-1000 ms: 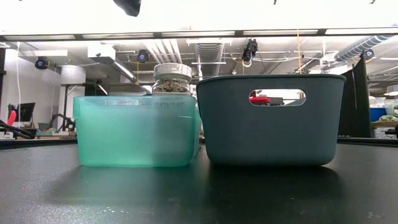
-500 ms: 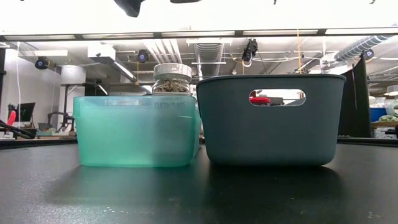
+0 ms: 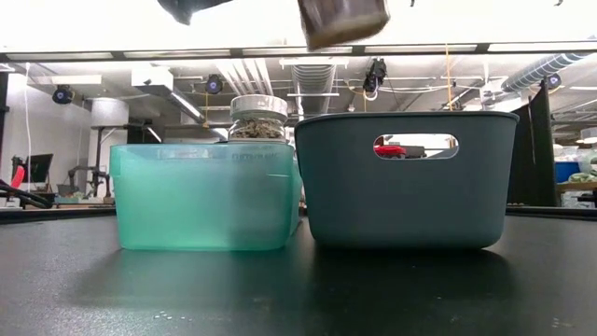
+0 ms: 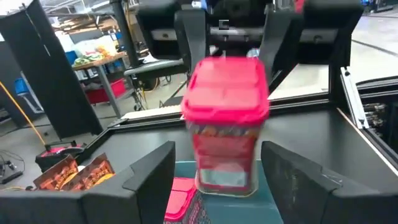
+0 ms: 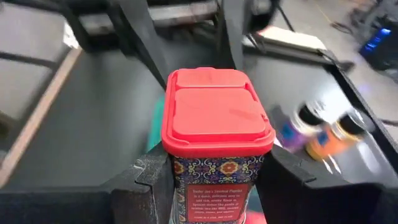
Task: Sort spices by type
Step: Put the red seasoning can into the blue bin
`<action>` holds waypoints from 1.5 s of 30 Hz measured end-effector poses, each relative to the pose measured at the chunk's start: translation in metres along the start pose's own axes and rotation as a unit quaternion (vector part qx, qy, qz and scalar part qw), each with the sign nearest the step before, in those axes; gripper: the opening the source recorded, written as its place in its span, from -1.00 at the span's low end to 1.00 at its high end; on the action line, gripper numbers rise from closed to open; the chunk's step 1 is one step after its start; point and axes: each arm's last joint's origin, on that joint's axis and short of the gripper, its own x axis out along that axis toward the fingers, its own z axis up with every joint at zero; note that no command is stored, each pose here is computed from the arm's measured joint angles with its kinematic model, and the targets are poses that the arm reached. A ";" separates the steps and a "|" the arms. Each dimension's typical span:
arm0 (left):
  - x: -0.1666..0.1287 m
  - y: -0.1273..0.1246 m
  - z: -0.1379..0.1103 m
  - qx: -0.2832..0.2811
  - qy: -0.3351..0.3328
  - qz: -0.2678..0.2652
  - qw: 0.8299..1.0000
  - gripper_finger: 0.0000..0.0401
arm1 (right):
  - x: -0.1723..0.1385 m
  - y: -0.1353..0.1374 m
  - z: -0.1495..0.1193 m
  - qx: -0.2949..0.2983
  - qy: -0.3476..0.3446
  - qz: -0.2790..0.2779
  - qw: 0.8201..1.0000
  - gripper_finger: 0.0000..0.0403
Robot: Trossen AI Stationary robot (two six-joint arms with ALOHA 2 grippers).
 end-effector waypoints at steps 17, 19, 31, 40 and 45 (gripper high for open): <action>-0.005 0.003 0.009 -0.008 -0.010 0.003 1.000 0.10 | 0.004 0.005 -0.097 0.071 -0.030 -0.015 0.997 -0.17; -0.005 0.003 0.009 -0.008 -0.010 0.002 1.000 0.10 | 0.007 0.006 -0.107 0.066 -0.043 -0.013 0.997 -0.17; -0.004 0.002 0.010 -0.011 -0.015 -0.029 0.999 0.10 | 0.022 0.013 -0.127 0.066 -0.046 -0.011 0.997 -0.17; 0.000 0.002 0.009 -0.043 -0.020 -0.088 0.995 0.10 | 0.023 0.016 -0.127 0.053 -0.054 -0.009 0.997 -0.17; 0.011 0.004 -0.003 -0.043 -0.010 -0.083 0.996 0.15 | 0.017 0.021 -0.120 0.029 -0.089 -0.014 0.996 -0.17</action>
